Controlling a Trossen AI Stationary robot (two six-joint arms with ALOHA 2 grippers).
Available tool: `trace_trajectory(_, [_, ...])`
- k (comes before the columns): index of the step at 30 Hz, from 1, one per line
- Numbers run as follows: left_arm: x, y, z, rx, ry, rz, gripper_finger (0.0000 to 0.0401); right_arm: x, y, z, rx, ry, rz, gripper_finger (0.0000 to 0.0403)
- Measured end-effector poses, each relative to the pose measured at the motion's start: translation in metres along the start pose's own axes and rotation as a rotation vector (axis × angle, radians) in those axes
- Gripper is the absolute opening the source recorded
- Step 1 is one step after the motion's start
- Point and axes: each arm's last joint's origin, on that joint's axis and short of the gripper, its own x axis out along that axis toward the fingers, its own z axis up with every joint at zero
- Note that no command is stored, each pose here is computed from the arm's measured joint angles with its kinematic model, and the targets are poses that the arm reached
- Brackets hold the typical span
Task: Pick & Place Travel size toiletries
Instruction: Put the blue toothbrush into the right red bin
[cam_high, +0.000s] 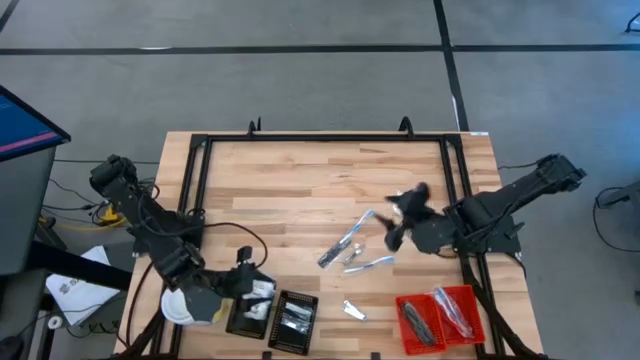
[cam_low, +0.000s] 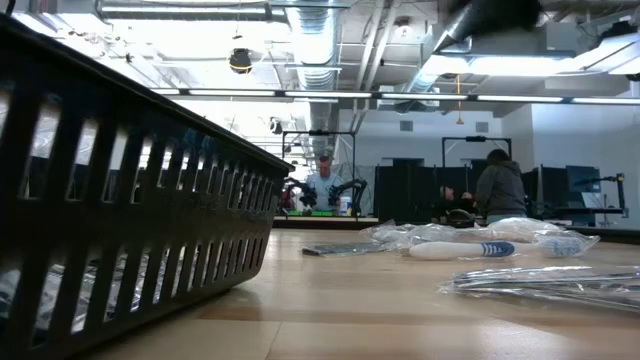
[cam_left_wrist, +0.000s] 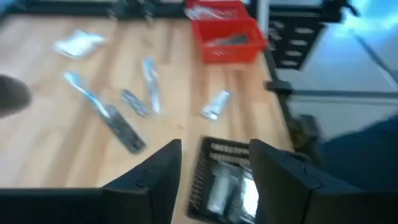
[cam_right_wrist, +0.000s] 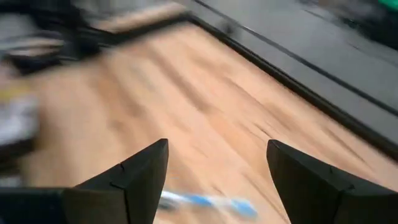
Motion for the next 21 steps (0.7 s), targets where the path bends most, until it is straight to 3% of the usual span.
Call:
trace_trajectory(4, [0.007, 0.003, -0.006, -0.001, -0.090, 0.068, 0.0175, 0.000, -0.030, -0.021, 0.107, 0.039, -0.196, 0.0265])
trace_trajectory(7, [0.017, 0.009, -0.009, -0.002, -0.160, 0.108, 0.0172, 0.000, -0.041, -0.024, 0.131, 0.005, -0.265, 0.0265])
trace_trajectory(14, [0.055, 0.052, 0.000, -0.071, -0.309, 0.162, 0.0171, 0.019, -0.035, -0.021, 0.083, 0.023, -0.281, 0.0265])
trace_trajectory(21, [0.105, 0.115, 0.002, -0.173, -0.229, 0.141, 0.0166, 0.034, -0.024, -0.020, 0.042, 0.107, -0.235, 0.0265])
